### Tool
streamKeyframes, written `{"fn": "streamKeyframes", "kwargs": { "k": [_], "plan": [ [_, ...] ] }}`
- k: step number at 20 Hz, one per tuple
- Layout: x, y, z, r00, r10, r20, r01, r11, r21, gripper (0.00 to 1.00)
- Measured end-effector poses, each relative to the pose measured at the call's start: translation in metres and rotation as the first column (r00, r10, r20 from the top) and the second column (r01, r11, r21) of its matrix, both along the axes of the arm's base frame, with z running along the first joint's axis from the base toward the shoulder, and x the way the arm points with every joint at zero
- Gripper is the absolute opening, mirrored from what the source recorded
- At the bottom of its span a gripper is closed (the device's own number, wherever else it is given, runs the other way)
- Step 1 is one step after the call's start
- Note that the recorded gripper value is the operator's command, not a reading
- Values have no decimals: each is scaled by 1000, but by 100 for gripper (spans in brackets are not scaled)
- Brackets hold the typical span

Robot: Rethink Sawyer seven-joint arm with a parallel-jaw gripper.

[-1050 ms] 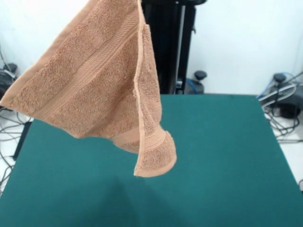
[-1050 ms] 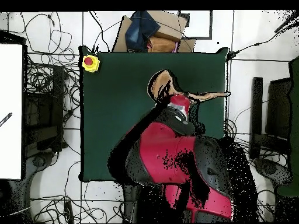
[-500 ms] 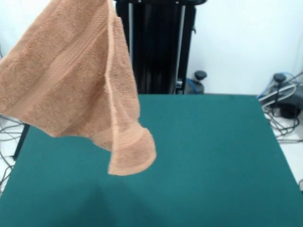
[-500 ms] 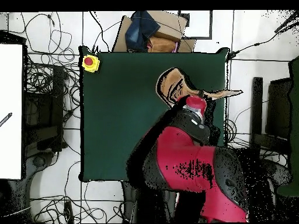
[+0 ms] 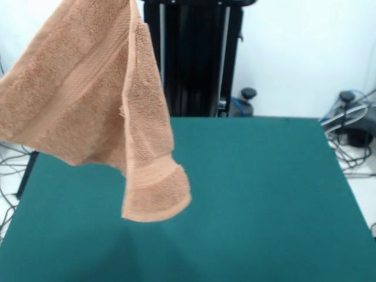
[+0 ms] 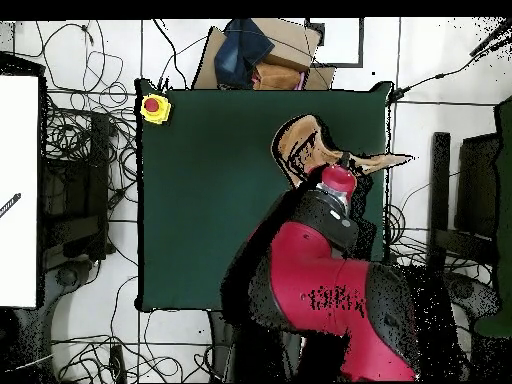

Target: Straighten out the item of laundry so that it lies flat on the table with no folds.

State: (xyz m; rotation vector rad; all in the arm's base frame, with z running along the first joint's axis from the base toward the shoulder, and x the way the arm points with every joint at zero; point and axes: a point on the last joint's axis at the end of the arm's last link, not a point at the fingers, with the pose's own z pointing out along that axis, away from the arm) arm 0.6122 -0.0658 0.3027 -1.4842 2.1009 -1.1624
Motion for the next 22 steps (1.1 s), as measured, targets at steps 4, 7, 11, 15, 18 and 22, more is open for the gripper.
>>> {"fn": "streamKeyframes", "kwargs": {
  "k": [4,7,11,15,18,22],
  "plan": [
    [-2,6,-12,1000,-20,3,20,1000,10,0],
    [-3,11,-27,999,-33,-9,33,999,9,0],
    [-3,16,-48,999,-40,-8,40,999,10,0],
    [-2,16,-67,999,-32,13,32,999,8,0],
    [-1,14,-78,999,-29,35,29,1000,8,0],
    [4,11,-93,997,-32,76,31,999,6,0]
  ]
}}
